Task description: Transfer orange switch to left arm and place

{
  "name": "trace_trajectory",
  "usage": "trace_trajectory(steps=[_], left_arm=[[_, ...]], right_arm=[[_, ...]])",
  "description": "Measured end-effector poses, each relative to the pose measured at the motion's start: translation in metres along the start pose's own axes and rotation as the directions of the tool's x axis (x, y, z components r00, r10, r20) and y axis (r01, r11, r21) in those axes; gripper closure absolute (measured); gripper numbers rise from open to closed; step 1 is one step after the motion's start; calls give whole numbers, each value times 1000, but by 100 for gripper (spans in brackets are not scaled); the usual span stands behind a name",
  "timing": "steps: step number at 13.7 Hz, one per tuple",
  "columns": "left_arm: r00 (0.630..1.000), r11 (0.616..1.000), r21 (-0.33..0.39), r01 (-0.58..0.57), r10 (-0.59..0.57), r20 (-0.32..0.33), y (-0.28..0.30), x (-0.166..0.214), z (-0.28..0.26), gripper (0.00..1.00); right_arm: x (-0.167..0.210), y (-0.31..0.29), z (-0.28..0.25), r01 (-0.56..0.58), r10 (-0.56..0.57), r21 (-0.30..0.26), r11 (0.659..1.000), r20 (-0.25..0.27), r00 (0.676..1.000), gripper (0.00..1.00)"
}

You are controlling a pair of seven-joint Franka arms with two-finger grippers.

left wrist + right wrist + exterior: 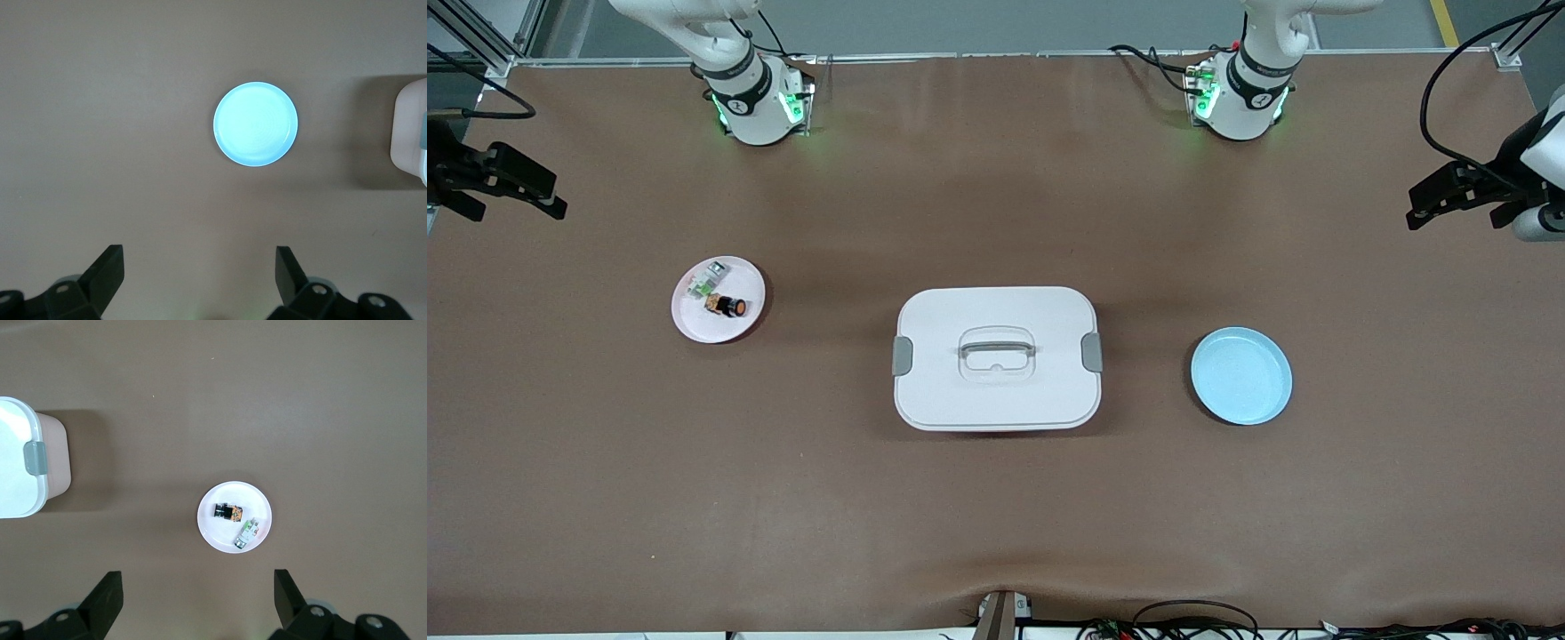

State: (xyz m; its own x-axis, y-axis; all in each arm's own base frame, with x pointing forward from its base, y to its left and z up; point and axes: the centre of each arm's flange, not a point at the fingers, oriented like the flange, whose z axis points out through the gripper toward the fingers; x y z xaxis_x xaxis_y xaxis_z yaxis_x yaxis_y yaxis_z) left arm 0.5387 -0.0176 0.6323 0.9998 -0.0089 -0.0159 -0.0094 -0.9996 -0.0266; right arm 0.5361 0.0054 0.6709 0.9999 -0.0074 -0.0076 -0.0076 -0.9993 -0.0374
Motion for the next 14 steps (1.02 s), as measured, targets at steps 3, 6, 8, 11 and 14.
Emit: trace_trajectory(steps=[3,6,8,11,14], left_arm=[[1000,1000,0,0,0,-12,0,1,-1,0],[1000,1000,-1,-3,3,-21,2,2,-2,0],[1000,1000,0,-3,3,-21,2,3,-1,0],[1000,1000,0,-2,2,-19,1,3,0,0],[1000,1000,0,-2,2,-19,1,4,0,0]], right_arm=[[0,0,0,0,0,0,1000,0,1000,0],[0,0,0,0,0,0,1000,0,1000,0],[0,0,0,0,0,0,1000,0,1000,0],[1,-1,0,2,-2,0,1000,-6,1000,0],[4,2,9,-5,5,0,1000,11,1000,0]])
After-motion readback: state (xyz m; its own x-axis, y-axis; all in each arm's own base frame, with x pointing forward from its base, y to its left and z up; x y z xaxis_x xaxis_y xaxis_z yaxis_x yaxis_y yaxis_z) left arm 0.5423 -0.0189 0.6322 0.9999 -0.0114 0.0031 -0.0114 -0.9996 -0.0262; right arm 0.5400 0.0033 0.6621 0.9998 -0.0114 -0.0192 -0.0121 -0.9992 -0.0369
